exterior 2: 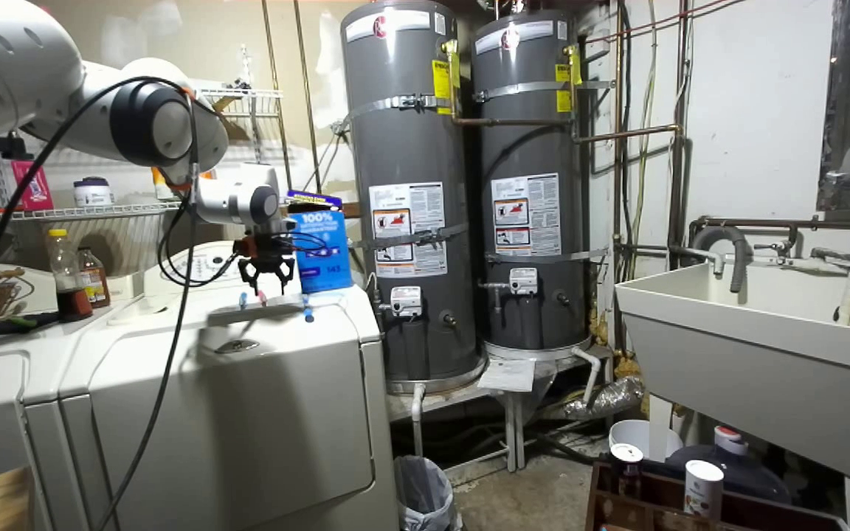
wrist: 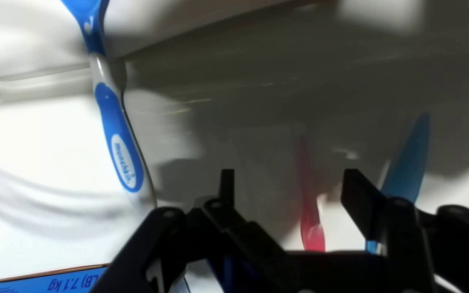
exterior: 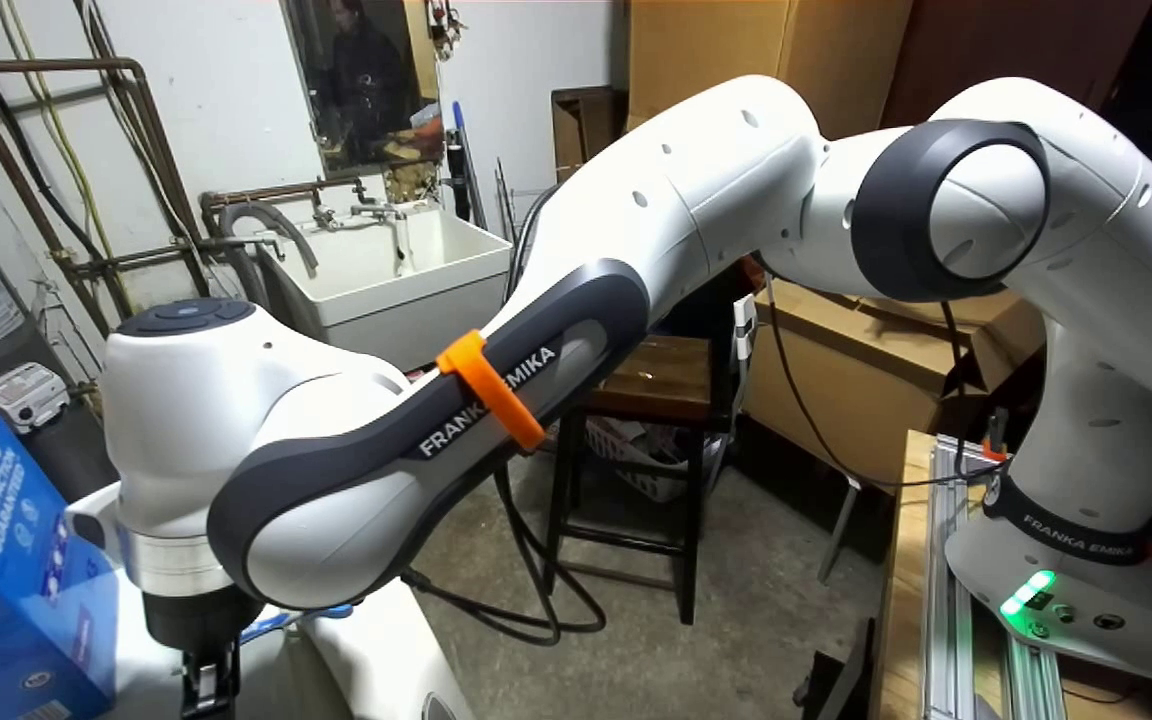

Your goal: Put the pink item on the stood

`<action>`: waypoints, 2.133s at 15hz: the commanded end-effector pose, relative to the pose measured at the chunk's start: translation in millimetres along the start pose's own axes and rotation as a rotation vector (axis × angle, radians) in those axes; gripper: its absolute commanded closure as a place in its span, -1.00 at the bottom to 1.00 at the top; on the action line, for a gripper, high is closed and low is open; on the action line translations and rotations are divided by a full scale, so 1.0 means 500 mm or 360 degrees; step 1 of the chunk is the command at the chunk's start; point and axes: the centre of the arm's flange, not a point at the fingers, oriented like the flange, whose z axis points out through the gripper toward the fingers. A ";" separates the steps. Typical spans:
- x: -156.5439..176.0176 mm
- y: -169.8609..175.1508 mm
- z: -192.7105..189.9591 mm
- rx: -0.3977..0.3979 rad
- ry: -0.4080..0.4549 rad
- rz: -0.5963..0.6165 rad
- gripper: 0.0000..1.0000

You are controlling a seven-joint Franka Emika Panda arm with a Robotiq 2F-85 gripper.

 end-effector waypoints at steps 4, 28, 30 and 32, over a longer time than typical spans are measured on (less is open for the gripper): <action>0.008 -0.012 0.021 0.0091 0.0025 -0.0039 0.22; 0.042 -0.114 -0.284 -0.0201 0.0763 -0.0319 0.98; 0.039 -0.121 -0.314 -0.0250 0.0865 -0.0328 0.98; 0.034 -0.120 -0.350 -0.0302 0.0950 -0.0333 0.98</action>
